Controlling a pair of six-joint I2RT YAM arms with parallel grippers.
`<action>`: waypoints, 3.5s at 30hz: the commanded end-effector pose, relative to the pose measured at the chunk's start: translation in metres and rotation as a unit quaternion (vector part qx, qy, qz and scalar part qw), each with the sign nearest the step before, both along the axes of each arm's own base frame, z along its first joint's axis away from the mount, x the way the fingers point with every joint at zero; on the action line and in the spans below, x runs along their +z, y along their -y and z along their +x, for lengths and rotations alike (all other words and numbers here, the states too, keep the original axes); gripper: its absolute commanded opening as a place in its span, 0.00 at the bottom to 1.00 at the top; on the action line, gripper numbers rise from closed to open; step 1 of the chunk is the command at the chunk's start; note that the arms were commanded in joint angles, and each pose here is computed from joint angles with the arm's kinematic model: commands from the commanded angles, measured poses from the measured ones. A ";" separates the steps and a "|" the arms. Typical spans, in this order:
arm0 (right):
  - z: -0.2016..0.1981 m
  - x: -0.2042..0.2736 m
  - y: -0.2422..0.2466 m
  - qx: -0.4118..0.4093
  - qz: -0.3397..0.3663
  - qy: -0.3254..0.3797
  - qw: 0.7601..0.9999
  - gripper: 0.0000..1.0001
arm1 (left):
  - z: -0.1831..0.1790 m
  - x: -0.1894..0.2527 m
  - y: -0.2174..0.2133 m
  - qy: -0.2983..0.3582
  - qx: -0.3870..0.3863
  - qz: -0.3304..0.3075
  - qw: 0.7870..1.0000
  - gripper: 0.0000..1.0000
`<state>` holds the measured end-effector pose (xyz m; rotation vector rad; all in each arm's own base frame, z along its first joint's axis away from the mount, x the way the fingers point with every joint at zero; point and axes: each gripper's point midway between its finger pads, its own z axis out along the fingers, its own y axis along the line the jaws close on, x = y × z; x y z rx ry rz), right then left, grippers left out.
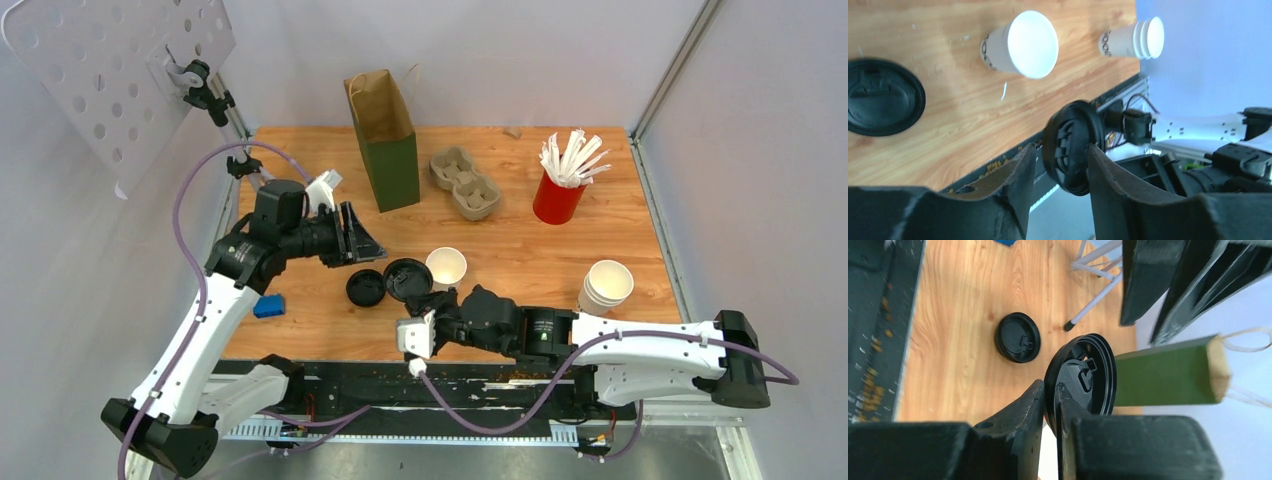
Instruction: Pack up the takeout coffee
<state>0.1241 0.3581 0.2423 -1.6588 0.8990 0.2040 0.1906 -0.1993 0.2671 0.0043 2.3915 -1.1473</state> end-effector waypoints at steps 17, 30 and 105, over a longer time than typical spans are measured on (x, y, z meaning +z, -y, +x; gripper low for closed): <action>0.076 0.056 0.064 -0.190 0.289 -0.615 0.708 0.16 | 0.018 0.080 -0.011 0.396 -0.046 0.014 0.917 0.57; 0.076 0.031 0.086 -0.259 0.190 -0.514 0.795 0.45 | 0.027 -0.029 -0.029 0.174 -0.017 0.135 0.975 0.55; -0.021 -0.200 -0.010 -0.299 -0.181 -0.457 0.818 0.86 | -0.024 0.124 -0.127 0.376 0.204 0.133 0.894 1.00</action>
